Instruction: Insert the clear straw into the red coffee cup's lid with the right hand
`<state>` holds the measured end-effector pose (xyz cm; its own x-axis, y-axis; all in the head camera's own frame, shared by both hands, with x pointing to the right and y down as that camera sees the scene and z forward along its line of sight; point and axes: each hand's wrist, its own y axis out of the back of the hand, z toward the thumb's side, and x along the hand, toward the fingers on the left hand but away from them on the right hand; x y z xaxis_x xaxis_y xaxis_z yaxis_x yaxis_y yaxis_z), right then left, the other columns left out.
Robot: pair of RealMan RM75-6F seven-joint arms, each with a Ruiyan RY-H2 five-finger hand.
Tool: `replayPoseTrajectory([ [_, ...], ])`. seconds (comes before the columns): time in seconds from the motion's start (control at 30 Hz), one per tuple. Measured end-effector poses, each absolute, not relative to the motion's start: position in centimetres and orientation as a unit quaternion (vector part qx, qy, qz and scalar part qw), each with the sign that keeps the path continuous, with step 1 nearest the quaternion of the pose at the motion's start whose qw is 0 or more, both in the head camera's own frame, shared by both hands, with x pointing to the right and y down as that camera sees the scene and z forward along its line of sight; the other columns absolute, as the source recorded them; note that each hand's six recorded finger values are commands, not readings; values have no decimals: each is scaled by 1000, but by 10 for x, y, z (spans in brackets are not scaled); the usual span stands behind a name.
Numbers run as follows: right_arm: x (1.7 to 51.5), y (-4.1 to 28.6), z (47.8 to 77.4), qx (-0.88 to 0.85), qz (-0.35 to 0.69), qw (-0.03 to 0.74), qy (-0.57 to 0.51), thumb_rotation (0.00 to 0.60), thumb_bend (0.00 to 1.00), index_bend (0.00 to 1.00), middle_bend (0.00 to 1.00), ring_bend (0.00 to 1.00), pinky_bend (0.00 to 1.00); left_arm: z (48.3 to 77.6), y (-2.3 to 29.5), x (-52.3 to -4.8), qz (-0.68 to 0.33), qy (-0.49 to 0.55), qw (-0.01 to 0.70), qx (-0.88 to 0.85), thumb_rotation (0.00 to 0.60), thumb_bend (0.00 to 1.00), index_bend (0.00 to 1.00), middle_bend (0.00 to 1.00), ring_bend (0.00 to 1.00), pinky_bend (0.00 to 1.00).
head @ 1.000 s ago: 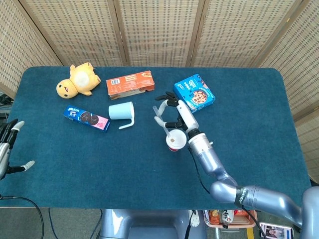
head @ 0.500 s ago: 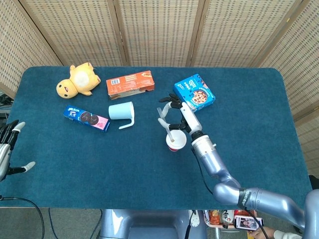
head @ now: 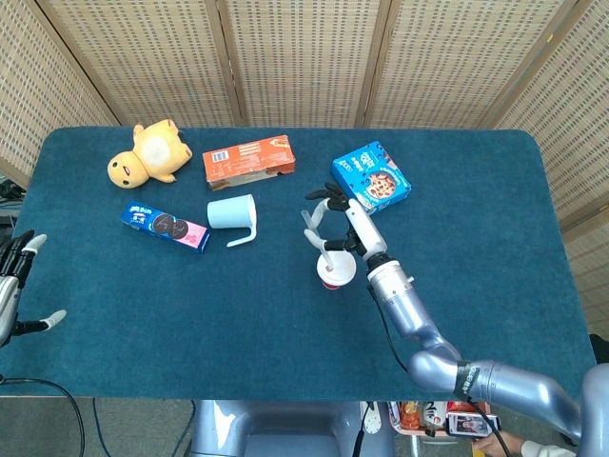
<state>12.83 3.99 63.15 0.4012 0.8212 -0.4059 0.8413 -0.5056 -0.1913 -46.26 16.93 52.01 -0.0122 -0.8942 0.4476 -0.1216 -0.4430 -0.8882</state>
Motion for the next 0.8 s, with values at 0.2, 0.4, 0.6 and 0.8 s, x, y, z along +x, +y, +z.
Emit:
replayPoseTrajectory([
  [0.2, 128, 41, 636, 837, -233, 23, 495, 600, 563, 686, 317, 93, 87, 520, 169, -465, -583, 411, 331, -618, 600, 97, 0, 0, 0, 0],
  [0.4, 128, 42, 640, 836, -235, 25, 494, 600, 562, 687, 317, 93, 87, 522, 169, -466, -583, 410, 330, -619, 600, 97, 0, 0, 0, 0],
  [0.6, 129, 44, 645, 835, -238, 27, 495, 600, 562, 687, 317, 92, 87, 524, 169, -467, -585, 410, 328, -618, 600, 97, 0, 0, 0, 0],
  [0.8, 132, 45, 649, 834, -240, 27, 496, 600, 562, 686, 318, 92, 87, 525, 169, -467, -586, 409, 327, -618, 600, 97, 0, 0, 0, 0],
])
